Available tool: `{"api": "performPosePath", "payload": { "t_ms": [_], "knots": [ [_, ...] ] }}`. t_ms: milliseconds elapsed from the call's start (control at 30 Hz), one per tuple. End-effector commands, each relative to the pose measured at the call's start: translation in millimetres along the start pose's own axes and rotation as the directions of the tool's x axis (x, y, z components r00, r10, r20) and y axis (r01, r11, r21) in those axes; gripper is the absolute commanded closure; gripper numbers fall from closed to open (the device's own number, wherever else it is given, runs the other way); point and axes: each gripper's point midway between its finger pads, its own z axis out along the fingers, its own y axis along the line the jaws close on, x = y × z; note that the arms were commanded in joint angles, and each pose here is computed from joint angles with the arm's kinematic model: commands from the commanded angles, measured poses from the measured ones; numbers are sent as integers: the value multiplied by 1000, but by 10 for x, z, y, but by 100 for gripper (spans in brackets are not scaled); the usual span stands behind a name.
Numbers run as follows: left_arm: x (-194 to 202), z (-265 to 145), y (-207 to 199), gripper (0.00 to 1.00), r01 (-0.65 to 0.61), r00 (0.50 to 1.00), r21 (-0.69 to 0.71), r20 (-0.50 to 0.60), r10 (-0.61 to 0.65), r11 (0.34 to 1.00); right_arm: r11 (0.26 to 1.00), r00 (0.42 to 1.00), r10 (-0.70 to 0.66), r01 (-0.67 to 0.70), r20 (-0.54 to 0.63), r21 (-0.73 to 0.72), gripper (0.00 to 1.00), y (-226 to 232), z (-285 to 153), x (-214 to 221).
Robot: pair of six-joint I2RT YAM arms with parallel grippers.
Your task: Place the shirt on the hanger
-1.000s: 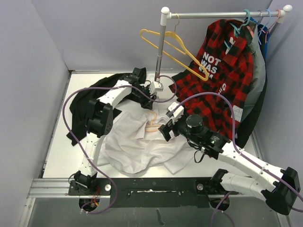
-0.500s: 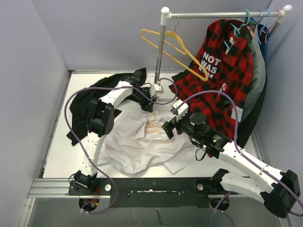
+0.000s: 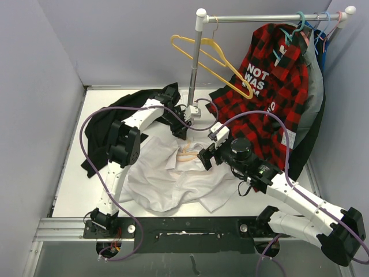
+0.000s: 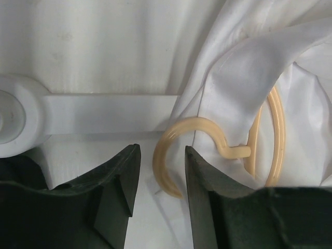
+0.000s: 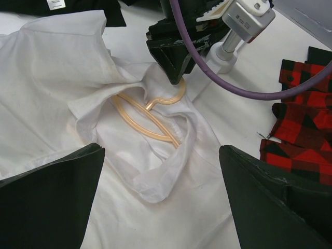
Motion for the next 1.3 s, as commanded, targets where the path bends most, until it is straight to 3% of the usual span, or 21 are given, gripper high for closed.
{"api": "performPosePath", "payload": {
  "t_ms": [0, 167, 367, 400, 633, 967, 1167, 1267],
  "knots": [
    [-51, 24, -84, 65, -20, 1000, 22, 10, 20, 1000, 1000, 997, 8, -10, 78, 16, 2, -45, -59, -241],
    [-49, 33, -94, 69, -14, 1000, 19, 2, 14, 1000, 1000, 997, 16, -17, 79, 13, 2, -38, -65, -247],
    [-57, 14, -146, 99, -10, 1000, 33, 1, 10, 999, 1000, 997, 17, -18, 79, 19, 2, -50, -71, -240],
    [-65, 3, -173, 100, -8, 1000, 42, 0, 8, 999, 1000, 997, 17, -19, 78, 19, 2, -50, -70, -240],
    [-246, -218, -374, 100, -32, 999, 95, 31, 29, 995, 1000, 997, 6, -9, 81, 30, 2, -75, -80, -265],
    [-650, -690, -584, 100, -104, 990, 44, 99, 100, 994, 998, 999, -18, 15, 47, 65, 2, -141, -137, -168],
    [-875, -1000, -717, 100, -145, 985, -24, 91, 147, 989, 966, 973, -229, 223, -33, -133, 2, 88, -133, 154],
    [-952, -1135, -801, 100, -153, 984, -50, 82, 157, 987, 938, 943, -323, 309, -78, -159, 2, 51, -67, 335]
  ]
}}
